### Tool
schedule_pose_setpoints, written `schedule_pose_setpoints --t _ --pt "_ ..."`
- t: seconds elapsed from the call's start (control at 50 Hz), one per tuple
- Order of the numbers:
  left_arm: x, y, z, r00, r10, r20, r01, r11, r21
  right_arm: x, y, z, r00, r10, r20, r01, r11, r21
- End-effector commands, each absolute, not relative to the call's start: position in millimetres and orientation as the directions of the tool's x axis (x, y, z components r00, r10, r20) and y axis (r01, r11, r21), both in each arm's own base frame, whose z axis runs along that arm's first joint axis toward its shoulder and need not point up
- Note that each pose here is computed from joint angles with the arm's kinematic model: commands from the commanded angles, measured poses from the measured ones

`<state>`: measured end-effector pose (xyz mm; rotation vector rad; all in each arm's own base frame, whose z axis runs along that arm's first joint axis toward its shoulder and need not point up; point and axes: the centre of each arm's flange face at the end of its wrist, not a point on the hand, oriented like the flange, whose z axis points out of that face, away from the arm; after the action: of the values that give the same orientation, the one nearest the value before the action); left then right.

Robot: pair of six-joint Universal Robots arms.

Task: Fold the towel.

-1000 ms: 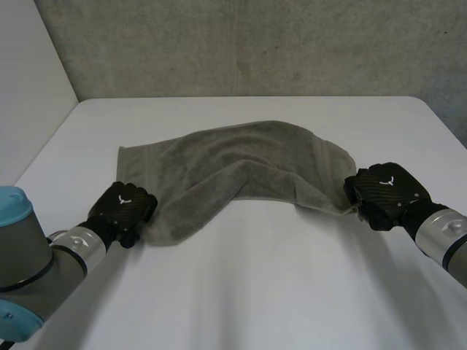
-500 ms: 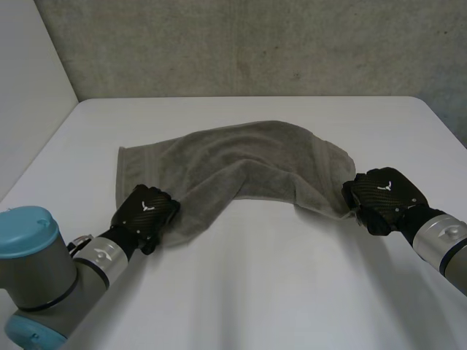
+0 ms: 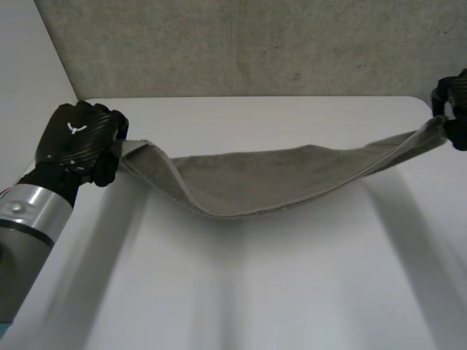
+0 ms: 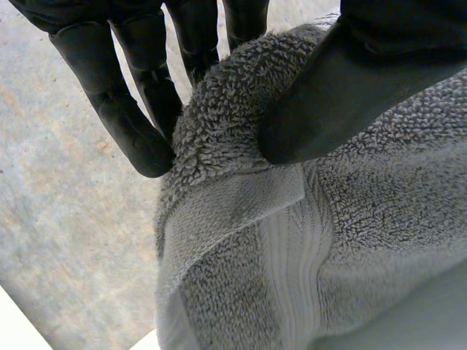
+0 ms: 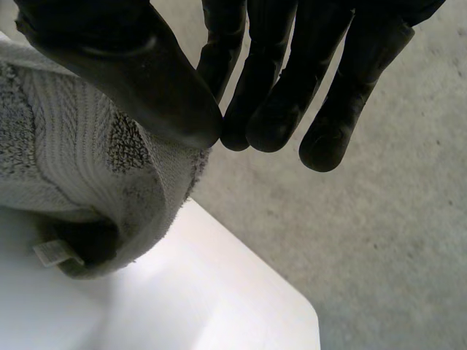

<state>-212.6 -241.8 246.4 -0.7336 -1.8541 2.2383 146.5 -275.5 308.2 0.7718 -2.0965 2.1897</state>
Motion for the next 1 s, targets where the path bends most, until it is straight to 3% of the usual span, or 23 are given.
schedule_pose_setpoints --t 0.02,0.1,0.18,0.32,0.44,0.5,0.58,0.62,0.72,0.76,0.8,0.82,0.84,0.86,0.88,0.9,0.92,0.94,0.96,0.98,1.0 --pt "-204 -225 233 -0.871 0.454 -0.19 0.17 -0.085 -0.982 135 -271 306 -0.857 -0.337 0.39 -0.41 -0.013 -0.912" --pt "-199 -212 211 -0.853 0.499 -0.153 0.193 0.028 -0.981 129 -269 298 -0.838 -0.345 0.423 -0.459 0.027 -0.888" --pt "-191 -212 204 -0.862 0.484 -0.15 0.206 0.065 -0.976 115 -268 291 -0.832 -0.343 0.436 -0.491 0.089 -0.867" --pt "-185 -222 229 -0.859 0.471 -0.201 0.215 -0.024 -0.976 119 -268 297 -0.818 -0.376 0.436 -0.487 0.047 -0.872" --pt "-189 -239 253 -0.859 0.461 -0.222 0.205 -0.088 -0.975 116 -290 301 -0.819 -0.353 0.453 -0.499 0.047 -0.865" --pt "-196 -264 243 -0.861 0.467 -0.202 0.217 -0.022 -0.976 141 -307 285 -0.79 -0.425 0.442 -0.517 0.075 -0.853" --pt "-219 -294 213 -0.854 0.488 -0.18 0.286 0.154 -0.946 179 -313 273 -0.748 -0.477 0.463 -0.57 0.103 -0.815" --pt "-225 -305 203 -0.852 0.487 -0.195 0.326 0.2 -0.924 205 -320 259 -0.693 -0.504 0.515 -0.647 0.121 -0.753" --pt "-233 -338 196 -0.842 0.481 -0.244 0.394 0.239 -0.888 225 -353 245 -0.64 -0.476 0.604 -0.717 0.086 -0.692" --pt "-237 -349 204 -0.841 0.477 -0.257 0.391 0.206 -0.897 227 -367 249 -0.645 -0.442 0.624 -0.716 0.063 -0.695" --pt "-245 -372 240 -0.85 0.44 -0.29 0.356 0.071 -0.932 232 -381 260 -0.661 -0.397 0.637 -0.699 0.019 -0.714" --pt "-245 -372 240 -0.85 0.44 -0.291 0.355 0.071 -0.932 236 -394 279 -0.69 -0.331 0.644 -0.669 -0.047 -0.742" --pt "-248 -381 266 -0.858 0.414 -0.304 0.327 -0.016 -0.945 242 -405 302 -0.73 -0.25 0.636 -0.624 -0.134 -0.77" --pt "-252 -389 295 -0.87 0.385 -0.31 0.286 -0.118 -0.951 242 -405 302 -0.731 -0.25 0.636 -0.624 -0.135 -0.77" --pt "-252 -389 295 -0.87 0.384 -0.31 0.286 -0.119 -0.951 249 -411 327 -0.779 -0.175 0.603 -0.561 -0.238 -0.793" --pt "-255 -393 326 -0.886 0.356 -0.298 0.229 -0.223 -0.948 255 -413 351 -0.824 -0.115 0.555 -0.492 -0.339 -0.802" --pt "-257 -395 355 -0.903 0.338 -0.266 0.154 -0.324 -0.934 255 -413 351 -0.824 -0.115 0.554 -0.492 -0.34 -0.802" --pt "-257 -395 356 -0.903 0.338 -0.266 0.153 -0.325 -0.933 257 -413 370 -0.859 -0.075 0.506 -0.431 -0.427 -0.795" --pt "-257 -394 383 -0.917 0.329 -0.225 0.076 -0.409 -0.909 257 -413 370 -0.859 -0.075 0.506 -0.431 -0.428 -0.795" --pt "-257 -394 383 -0.917 0.329 -0.224 0.075 -0.41 -0.909 256 -407 394 -0.884 -0.043 0.466 -0.38 -0.514 -0.769" --pt "-251 -394 405 -0.929 0.322 -0.179 0.006 -0.472 -0.882 251 -400 413 -0.902 -0.012 0.431 -0.346 -0.576 -0.74"
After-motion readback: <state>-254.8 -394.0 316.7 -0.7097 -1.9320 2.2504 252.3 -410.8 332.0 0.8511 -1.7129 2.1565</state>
